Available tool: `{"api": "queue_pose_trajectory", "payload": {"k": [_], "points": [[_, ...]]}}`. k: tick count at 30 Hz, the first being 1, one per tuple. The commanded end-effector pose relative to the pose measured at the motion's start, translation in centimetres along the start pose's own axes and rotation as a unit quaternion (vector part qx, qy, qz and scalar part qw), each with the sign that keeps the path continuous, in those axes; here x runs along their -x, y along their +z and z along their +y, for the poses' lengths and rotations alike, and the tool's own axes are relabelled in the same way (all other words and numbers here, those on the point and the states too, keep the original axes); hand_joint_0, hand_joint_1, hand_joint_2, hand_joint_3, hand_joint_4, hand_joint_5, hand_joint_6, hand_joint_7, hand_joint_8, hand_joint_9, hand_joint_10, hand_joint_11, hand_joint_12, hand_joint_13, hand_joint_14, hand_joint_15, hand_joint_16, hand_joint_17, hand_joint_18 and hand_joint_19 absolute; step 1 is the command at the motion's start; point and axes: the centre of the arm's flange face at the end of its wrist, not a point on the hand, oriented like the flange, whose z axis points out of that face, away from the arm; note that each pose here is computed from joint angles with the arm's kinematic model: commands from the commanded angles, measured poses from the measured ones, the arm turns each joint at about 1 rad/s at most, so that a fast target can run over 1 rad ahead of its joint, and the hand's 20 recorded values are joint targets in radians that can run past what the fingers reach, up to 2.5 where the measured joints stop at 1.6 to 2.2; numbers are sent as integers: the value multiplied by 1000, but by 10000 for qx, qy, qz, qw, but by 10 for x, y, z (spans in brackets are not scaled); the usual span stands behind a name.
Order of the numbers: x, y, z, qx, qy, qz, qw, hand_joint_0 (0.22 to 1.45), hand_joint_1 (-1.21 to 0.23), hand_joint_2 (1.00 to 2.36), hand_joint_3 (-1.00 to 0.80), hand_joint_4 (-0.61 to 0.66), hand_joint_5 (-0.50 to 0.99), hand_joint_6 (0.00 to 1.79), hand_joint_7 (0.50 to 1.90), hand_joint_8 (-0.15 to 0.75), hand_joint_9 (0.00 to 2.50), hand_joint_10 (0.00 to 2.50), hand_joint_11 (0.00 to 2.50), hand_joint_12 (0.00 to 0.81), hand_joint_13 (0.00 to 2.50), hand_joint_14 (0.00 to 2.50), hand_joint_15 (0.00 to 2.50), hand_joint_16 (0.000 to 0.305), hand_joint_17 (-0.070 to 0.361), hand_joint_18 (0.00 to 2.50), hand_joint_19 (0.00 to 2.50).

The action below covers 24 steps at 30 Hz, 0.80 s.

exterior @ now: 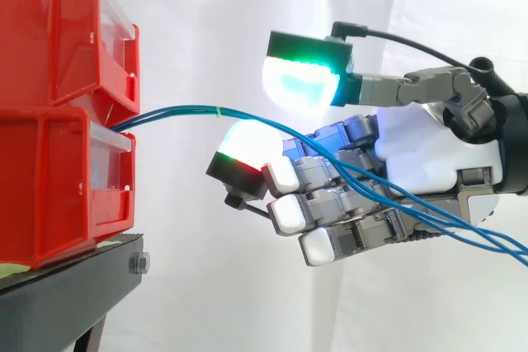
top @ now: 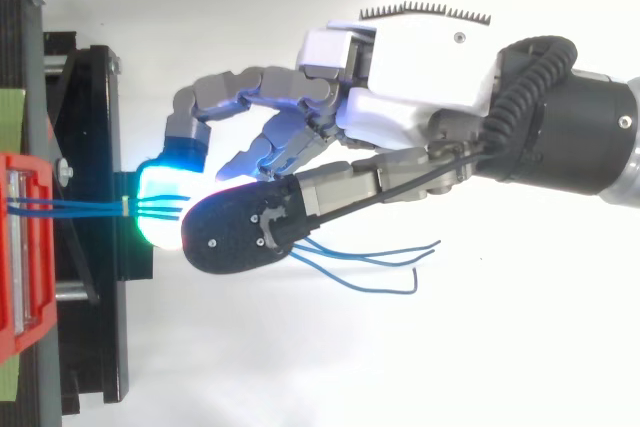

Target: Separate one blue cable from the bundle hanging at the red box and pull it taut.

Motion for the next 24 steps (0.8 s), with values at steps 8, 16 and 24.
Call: {"api": "queue_pose_trajectory", "payload": {"k": [8,16,24], "points": [[1,0,1,16,4,-4,10000,662,-691,1021,-101,170,-156,650,1236,294,843,19,635,293,908,16,431,31,70,814,500],[1,0,-1,2,0,-13,10000,621,-544,1012,-365,177,-150,643,1261,295,864,17,648,295,915,16,444,31,71,813,517],[0,0,1,16,4,-4,10000,695,-741,1022,-4,173,-179,721,1169,294,852,20,671,301,919,16,453,32,73,816,529]]}}
